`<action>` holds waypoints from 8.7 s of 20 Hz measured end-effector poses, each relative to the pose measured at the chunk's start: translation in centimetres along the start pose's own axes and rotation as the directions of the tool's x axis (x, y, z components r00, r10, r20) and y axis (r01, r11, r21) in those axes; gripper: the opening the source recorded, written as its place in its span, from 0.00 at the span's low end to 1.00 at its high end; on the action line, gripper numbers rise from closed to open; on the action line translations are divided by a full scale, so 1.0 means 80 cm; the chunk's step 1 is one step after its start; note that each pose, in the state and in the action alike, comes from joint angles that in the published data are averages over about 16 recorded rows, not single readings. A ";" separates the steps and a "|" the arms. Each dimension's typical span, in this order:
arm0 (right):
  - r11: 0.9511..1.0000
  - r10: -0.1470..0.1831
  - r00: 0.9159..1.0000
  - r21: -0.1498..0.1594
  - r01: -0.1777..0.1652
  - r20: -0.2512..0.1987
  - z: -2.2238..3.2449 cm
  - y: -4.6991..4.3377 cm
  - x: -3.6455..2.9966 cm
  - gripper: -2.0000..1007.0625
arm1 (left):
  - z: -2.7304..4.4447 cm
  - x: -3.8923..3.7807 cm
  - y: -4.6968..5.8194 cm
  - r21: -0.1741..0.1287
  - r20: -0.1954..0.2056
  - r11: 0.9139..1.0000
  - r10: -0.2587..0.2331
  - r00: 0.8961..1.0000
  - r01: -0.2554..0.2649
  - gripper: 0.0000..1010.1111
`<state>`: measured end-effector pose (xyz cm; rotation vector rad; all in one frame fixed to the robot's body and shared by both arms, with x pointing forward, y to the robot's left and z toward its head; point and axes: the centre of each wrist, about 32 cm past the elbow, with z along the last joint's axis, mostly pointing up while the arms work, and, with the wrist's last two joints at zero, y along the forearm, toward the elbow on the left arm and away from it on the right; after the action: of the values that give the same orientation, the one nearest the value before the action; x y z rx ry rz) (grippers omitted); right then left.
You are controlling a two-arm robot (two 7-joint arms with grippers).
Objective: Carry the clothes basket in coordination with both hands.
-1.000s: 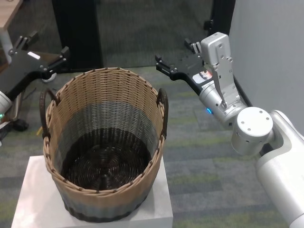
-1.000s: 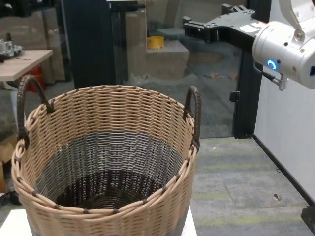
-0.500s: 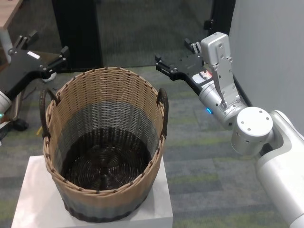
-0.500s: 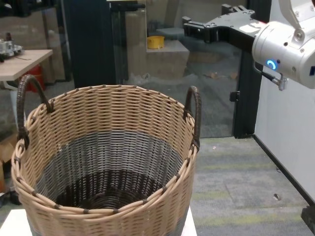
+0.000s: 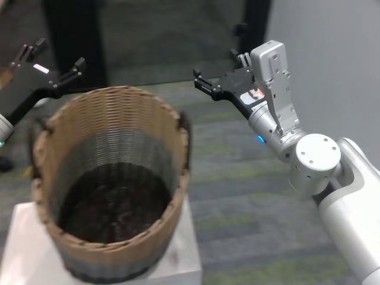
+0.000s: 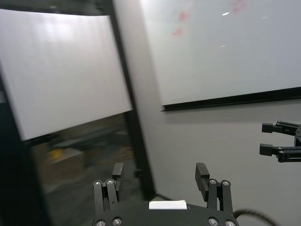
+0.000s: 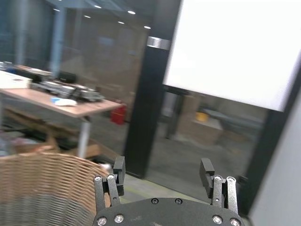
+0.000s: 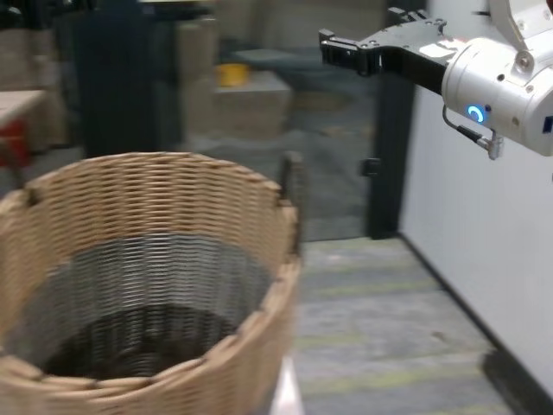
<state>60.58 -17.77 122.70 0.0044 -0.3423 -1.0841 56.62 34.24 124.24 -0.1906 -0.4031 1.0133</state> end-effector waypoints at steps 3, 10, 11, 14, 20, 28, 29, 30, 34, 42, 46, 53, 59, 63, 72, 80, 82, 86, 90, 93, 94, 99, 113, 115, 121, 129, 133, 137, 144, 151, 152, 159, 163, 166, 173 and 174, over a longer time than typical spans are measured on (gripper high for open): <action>1.000 0.000 1.000 0.000 0.000 0.000 0.0000 0.000 0.0000 0.99 | 0.0000 0.0001 0.000 0.000 0.000 1.000 0.000 1.000 0.000 0.99; 1.000 0.000 1.000 -0.001 0.000 0.000 0.0001 0.000 0.0000 0.99 | 0.0000 0.0004 0.000 0.000 0.000 1.000 0.001 1.000 -0.001 0.99; 1.000 0.000 1.000 -0.001 0.000 0.000 0.0001 0.000 0.0000 0.99 | 0.0000 0.0004 0.000 0.000 0.000 1.000 0.001 1.000 -0.001 0.99; 1.000 0.001 1.000 -0.001 -0.001 -0.001 0.0001 0.000 0.0000 0.99 | 0.0000 0.0005 0.000 0.000 0.000 1.000 0.001 1.000 -0.001 0.99; 1.000 0.001 1.000 -0.001 -0.001 -0.001 0.0001 0.000 0.0000 0.99 | 0.0001 0.0006 0.000 0.000 0.000 1.000 0.001 1.000 -0.001 0.99; 1.000 0.001 1.000 -0.001 -0.001 -0.001 0.0001 0.000 0.0000 0.99 | 0.0001 0.0006 0.000 0.000 0.000 1.000 0.001 1.000 -0.001 0.99; 1.000 0.001 1.000 -0.001 -0.001 -0.001 0.0001 0.000 0.0000 0.99 | 0.0002 0.0006 0.000 0.000 0.000 1.000 0.001 1.000 -0.001 0.99; 1.000 0.001 1.000 -0.001 -0.001 -0.001 0.0001 0.000 0.0000 0.99 | 0.0002 0.0006 0.000 0.000 0.000 1.000 0.001 1.000 -0.001 0.99; 1.000 0.001 1.000 -0.001 -0.001 -0.001 0.0001 0.000 0.0000 0.99 | 0.0002 0.0006 0.000 0.000 0.000 1.000 0.001 1.000 -0.001 0.99; 1.000 0.001 1.000 -0.001 -0.001 -0.001 0.0001 0.000 0.0000 0.99 | 0.0002 0.0007 0.000 0.000 0.000 1.000 0.001 1.000 -0.001 0.99; 1.000 0.001 1.000 -0.001 -0.001 -0.001 0.0001 0.000 0.0000 0.99 | 0.0002 0.0007 0.000 0.000 0.000 1.000 0.001 1.000 -0.001 0.99; 1.000 0.001 1.000 -0.001 -0.001 -0.001 0.0001 0.000 0.0000 0.99 | 0.0002 0.0006 0.000 0.000 0.000 1.000 0.001 1.000 -0.001 0.99; 1.000 0.001 1.000 -0.001 -0.001 -0.001 0.0001 0.000 0.0000 0.99 | 0.0002 0.0006 0.000 0.000 0.000 1.000 0.001 1.000 -0.001 0.99; 1.000 0.001 1.000 -0.001 -0.001 -0.001 0.0001 0.000 0.0000 0.99 | 0.0002 0.0006 0.000 0.000 0.000 1.000 0.001 1.000 -0.001 0.99; 1.000 0.001 1.000 -0.001 -0.001 -0.001 0.0001 0.000 0.0000 0.99 | 0.0002 0.0006 0.000 0.000 0.000 1.000 0.001 1.000 -0.001 0.99; 1.000 0.001 1.000 -0.001 -0.001 -0.001 0.0001 0.000 0.0000 0.99 | 0.0002 0.0007 0.000 0.000 0.000 1.000 0.001 1.000 -0.001 0.99; 1.000 0.001 1.000 -0.001 -0.001 -0.001 0.0001 0.000 0.0000 0.99 | 0.0002 0.0007 0.000 0.000 0.000 1.000 0.001 1.000 -0.001 0.99; 1.000 0.001 1.000 -0.001 -0.001 -0.001 0.0001 0.000 0.0001 0.99 | 0.0002 0.0006 0.000 0.000 0.000 1.000 0.001 1.000 -0.001 0.99; 1.000 0.001 1.000 -0.001 -0.001 -0.001 0.0001 0.000 0.0000 0.99 | 0.0002 0.0007 0.000 0.000 0.000 1.000 0.001 1.000 -0.001 0.99; 1.000 0.001 1.000 -0.001 -0.001 -0.001 0.0001 0.000 0.0000 0.99 | 0.0002 0.0007 0.000 0.000 0.000 1.000 0.001 1.000 -0.001 0.99; 1.000 0.001 1.000 -0.001 -0.001 -0.001 0.0001 0.000 0.0000 0.99 | 0.0002 0.0007 0.000 0.000 0.000 1.000 0.001 1.000 -0.001 0.99; 1.000 0.001 1.000 -0.001 -0.001 -0.001 0.0000 0.000 0.0000 0.99 | 0.0002 0.0007 0.000 0.000 0.000 1.000 0.001 1.000 -0.001 0.99; 1.000 0.001 1.000 -0.001 -0.001 -0.001 0.0001 0.000 0.0000 0.99 | 0.0002 0.0007 0.000 0.000 0.000 1.000 0.001 1.000 -0.001 0.99; 1.000 0.001 1.000 -0.001 -0.001 -0.001 0.0001 0.000 0.0000 0.99 | 0.0002 0.0007 0.000 0.000 0.000 1.000 0.001 1.000 -0.001 0.99; 1.000 0.001 1.000 -0.001 -0.001 -0.001 0.0001 0.000 0.0001 0.99 | 0.0002 0.0007 0.000 0.000 0.000 1.000 0.001 1.000 -0.001 0.99; 1.000 0.001 1.000 -0.001 -0.001 -0.001 0.0001 0.000 0.0001 0.99 | 0.0000 0.0006 0.000 -0.001 -0.001 1.000 -0.003 1.000 0.003 0.99; 1.000 0.007 1.000 -0.004 -0.007 -0.003 -0.0001 -0.002 0.0003 0.99 | -0.0001 0.0002 0.000 -0.005 -0.009 1.000 -0.019 1.000 0.019 0.99; 1.000 0.019 1.000 -0.016 -0.019 -0.010 -0.0009 -0.008 0.0008 0.99 | -0.0001 -0.0008 0.000 -0.014 -0.025 0.999 -0.053 0.998 0.052 0.99; 0.998 0.043 0.999 -0.051 -0.044 -0.032 -0.0025 -0.031 0.0008 0.99 | -0.0003 -0.0045 0.001 -0.032 -0.060 0.991 -0.134 0.989 0.133 0.99; 0.995 0.058 0.997 -0.078 -0.062 -0.050 -0.0017 -0.054 -0.0002 0.99 | -0.0001 -0.0081 0.003 -0.028 -0.088 0.984 -0.179 0.980 0.178 0.99; 0.995 0.059 0.997 -0.079 -0.063 -0.051 -0.0014 -0.056 -0.0005 0.99 | 0.0002 -0.0085 0.004 -0.021 -0.098 0.984 -0.179 0.979 0.178 0.99; 0.995 0.062 0.997 -0.076 -0.065 -0.047 0.0008 -0.062 -0.0002 0.99 | 0.0055 -0.0096 0.014 0.058 -0.207 0.981 -0.169 0.964 0.184 0.99; 0.995 0.061 0.997 -0.071 -0.064 -0.040 0.0021 -0.062 0.0015 0.99 | 0.0105 -0.0101 0.019 0.108 -0.288 0.971 -0.176 0.941 0.214 0.99; 0.996 0.059 0.998 -0.069 -0.061 -0.036 0.0028 -0.063 0.0030 0.99 | 0.0142 -0.0112 0.023 0.140 -0.357 0.957 -0.191 0.914 0.255 0.99; 0.995 0.073 0.996 -0.060 -0.076 -0.041 0.0046 -0.066 0.0065 0.99 | 0.0165 -0.0143 0.026 0.159 -0.444 0.923 -0.250 0.860 0.350 0.99; 0.995 0.078 0.996 -0.058 -0.080 -0.044 0.0051 -0.067 0.0069 0.99 | 0.0161 -0.0148 0.026 0.160 -0.449 0.920 -0.256 0.856 0.359 0.99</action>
<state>56.10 -20.69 122.32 -0.0390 -0.2700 -1.0139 53.92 34.26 124.43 -0.1165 0.0875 0.6662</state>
